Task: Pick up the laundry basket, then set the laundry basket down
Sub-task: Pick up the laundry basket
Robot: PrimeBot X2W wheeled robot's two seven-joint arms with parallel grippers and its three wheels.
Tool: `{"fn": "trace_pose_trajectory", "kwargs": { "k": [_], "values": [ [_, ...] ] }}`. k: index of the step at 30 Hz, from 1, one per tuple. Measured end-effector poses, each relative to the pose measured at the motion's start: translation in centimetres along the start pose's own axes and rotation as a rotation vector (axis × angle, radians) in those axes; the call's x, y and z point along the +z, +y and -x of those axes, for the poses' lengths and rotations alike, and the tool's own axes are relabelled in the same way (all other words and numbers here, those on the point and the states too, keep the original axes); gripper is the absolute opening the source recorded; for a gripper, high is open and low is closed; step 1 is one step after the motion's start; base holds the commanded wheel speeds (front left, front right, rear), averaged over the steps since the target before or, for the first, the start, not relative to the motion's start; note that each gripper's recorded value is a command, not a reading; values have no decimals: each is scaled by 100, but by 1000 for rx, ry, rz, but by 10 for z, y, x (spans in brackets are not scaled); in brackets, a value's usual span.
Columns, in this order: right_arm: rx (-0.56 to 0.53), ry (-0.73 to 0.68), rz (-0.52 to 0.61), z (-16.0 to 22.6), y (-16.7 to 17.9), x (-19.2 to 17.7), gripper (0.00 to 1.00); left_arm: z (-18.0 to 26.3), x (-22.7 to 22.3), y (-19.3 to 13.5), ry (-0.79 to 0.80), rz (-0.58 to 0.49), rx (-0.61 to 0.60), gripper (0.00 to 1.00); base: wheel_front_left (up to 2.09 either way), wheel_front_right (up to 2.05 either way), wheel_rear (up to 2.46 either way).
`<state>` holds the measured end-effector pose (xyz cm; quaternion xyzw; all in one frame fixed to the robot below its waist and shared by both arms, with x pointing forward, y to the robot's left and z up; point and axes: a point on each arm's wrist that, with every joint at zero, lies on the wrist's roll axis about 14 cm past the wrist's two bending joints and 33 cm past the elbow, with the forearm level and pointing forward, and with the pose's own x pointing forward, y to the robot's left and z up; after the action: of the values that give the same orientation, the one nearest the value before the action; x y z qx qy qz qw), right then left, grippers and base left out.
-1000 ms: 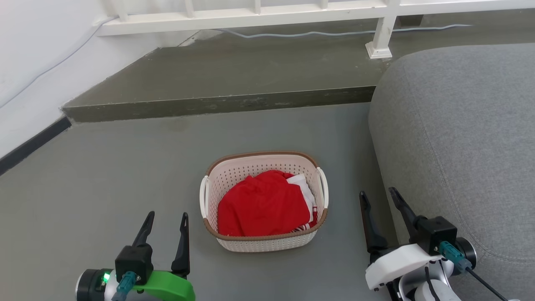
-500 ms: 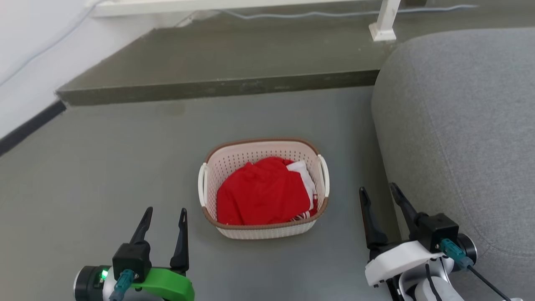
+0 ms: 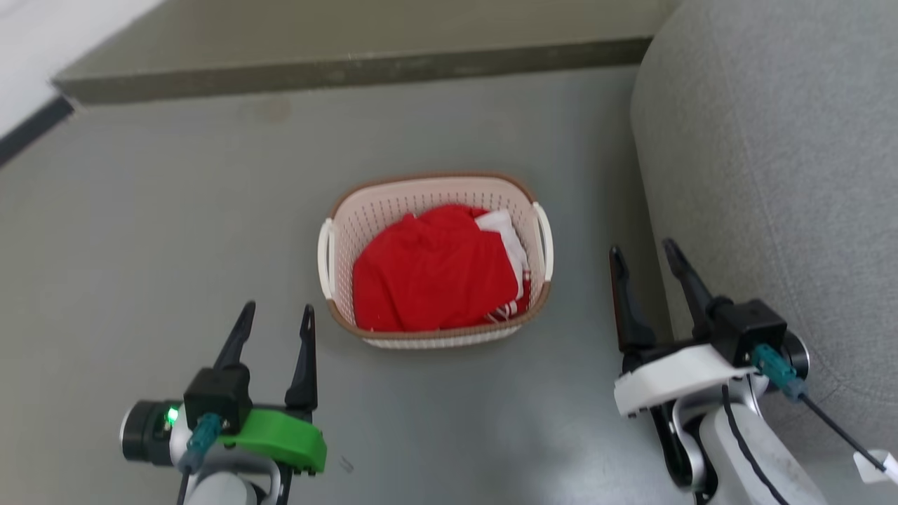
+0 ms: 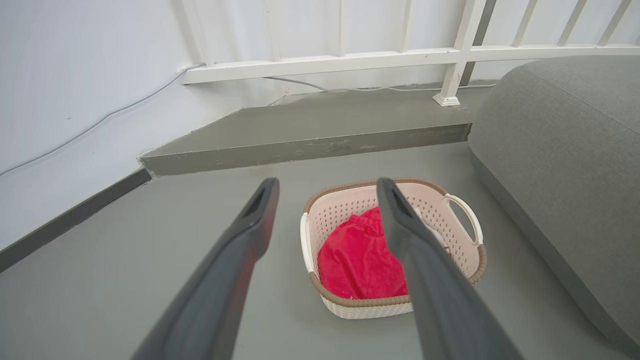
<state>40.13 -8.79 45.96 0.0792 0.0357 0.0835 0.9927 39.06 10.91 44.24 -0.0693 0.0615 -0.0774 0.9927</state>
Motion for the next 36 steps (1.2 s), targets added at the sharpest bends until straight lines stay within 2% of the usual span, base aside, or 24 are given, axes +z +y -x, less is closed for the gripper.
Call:
{"fn": "trace_pose_trajectory", "kwargs": {
  "k": [21, 36],
  "values": [
    [-9, 107, 8, -62, -21, -56, 100, -69, -49, 14, 96, 15, 3, 100, 0, 0, 0],
    [-4, 176, 38, -117, -39, -108, 100, -124, -106, 22, 188, 22, -12, 100, 0, 0, 0]
  ]
}}
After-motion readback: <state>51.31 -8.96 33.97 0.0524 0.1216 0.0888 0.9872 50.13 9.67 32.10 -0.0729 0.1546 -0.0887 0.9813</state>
